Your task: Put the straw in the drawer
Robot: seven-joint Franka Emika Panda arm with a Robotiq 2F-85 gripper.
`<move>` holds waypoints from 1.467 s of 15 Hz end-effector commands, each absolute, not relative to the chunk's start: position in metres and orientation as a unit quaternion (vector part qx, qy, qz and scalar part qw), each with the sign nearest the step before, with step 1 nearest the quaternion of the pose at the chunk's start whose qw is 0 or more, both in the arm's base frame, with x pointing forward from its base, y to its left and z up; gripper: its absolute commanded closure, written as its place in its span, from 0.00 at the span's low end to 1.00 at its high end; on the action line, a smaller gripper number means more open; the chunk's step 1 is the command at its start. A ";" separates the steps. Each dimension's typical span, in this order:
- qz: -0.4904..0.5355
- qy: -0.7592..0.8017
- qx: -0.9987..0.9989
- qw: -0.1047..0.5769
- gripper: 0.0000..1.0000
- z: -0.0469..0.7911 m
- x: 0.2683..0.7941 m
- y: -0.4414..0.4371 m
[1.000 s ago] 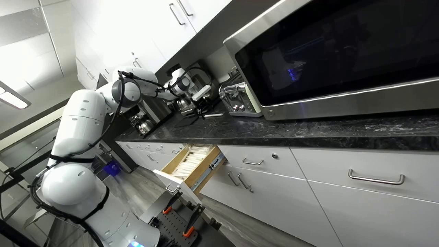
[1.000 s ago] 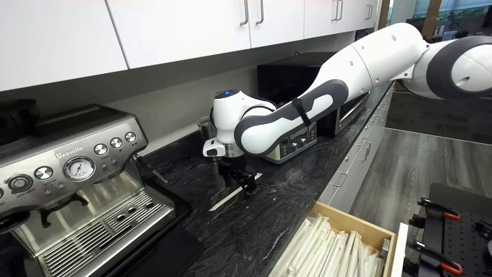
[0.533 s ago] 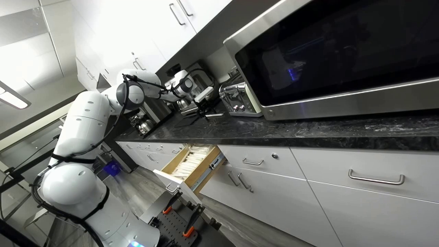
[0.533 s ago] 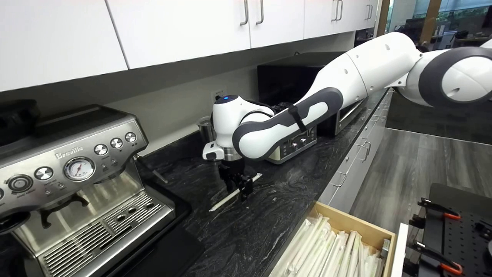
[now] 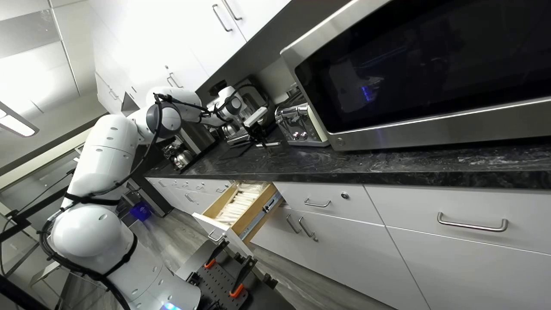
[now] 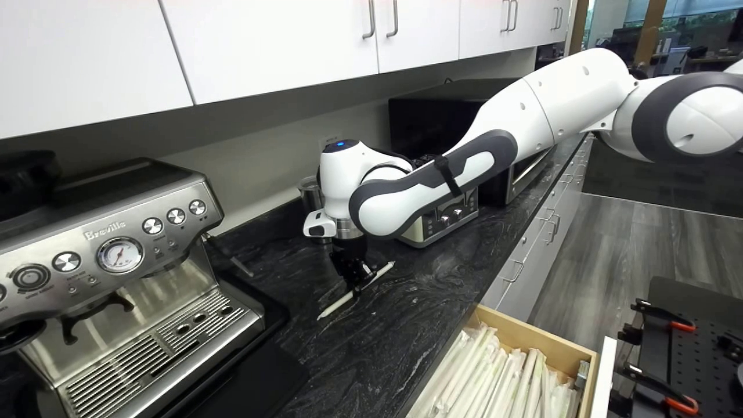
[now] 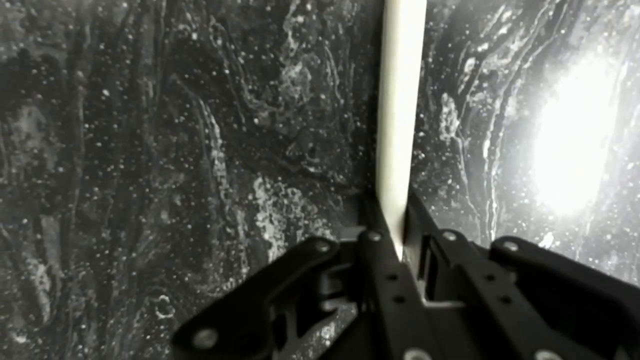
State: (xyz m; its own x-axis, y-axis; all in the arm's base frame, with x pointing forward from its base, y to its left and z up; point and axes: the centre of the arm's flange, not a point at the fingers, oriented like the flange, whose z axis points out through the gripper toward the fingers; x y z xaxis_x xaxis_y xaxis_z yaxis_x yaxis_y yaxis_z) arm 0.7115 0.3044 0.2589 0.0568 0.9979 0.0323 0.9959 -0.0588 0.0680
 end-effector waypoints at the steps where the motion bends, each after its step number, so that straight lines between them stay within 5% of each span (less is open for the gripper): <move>1: 0.037 0.672 0.739 0.012 1.00 0.266 0.715 0.304; 16: 0.081 0.617 0.782 0.033 0.99 0.339 0.563 0.276; 17: 0.066 0.617 0.784 0.028 0.98 0.333 0.623 0.304; 22: 0.066 0.621 0.780 0.034 0.99 0.337 0.602 0.298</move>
